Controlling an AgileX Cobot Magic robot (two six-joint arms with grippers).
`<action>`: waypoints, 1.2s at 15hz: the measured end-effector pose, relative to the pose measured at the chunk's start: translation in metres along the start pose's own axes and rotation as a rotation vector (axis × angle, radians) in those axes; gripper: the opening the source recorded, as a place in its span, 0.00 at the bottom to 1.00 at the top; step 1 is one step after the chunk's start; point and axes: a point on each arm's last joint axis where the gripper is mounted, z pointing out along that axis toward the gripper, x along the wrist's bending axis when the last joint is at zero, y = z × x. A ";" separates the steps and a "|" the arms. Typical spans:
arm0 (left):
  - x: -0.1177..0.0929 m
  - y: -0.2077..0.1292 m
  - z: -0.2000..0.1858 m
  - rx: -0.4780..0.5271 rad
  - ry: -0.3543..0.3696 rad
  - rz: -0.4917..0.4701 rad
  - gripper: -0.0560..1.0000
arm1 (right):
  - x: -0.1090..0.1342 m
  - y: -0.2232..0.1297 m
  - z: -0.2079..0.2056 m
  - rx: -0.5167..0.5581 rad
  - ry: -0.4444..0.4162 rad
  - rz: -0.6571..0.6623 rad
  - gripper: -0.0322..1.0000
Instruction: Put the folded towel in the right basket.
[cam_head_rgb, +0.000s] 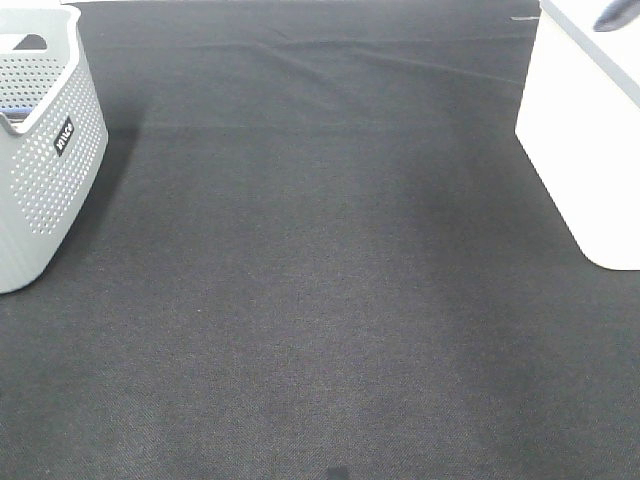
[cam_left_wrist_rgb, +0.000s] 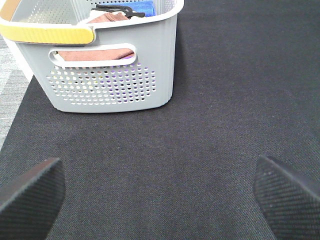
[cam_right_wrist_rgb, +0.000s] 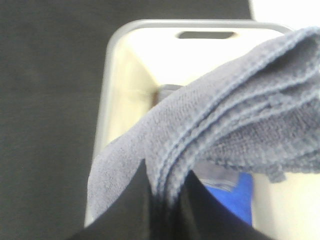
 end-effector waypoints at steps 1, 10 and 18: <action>0.000 0.000 0.000 0.000 0.000 0.000 0.98 | 0.000 0.000 0.000 0.000 0.000 0.000 0.10; 0.000 0.000 0.000 0.000 0.000 0.000 0.98 | -0.021 -0.022 0.080 0.152 0.044 0.164 0.67; 0.000 0.000 0.000 0.000 0.000 0.000 0.98 | 0.089 -0.003 0.043 0.085 0.195 0.023 0.78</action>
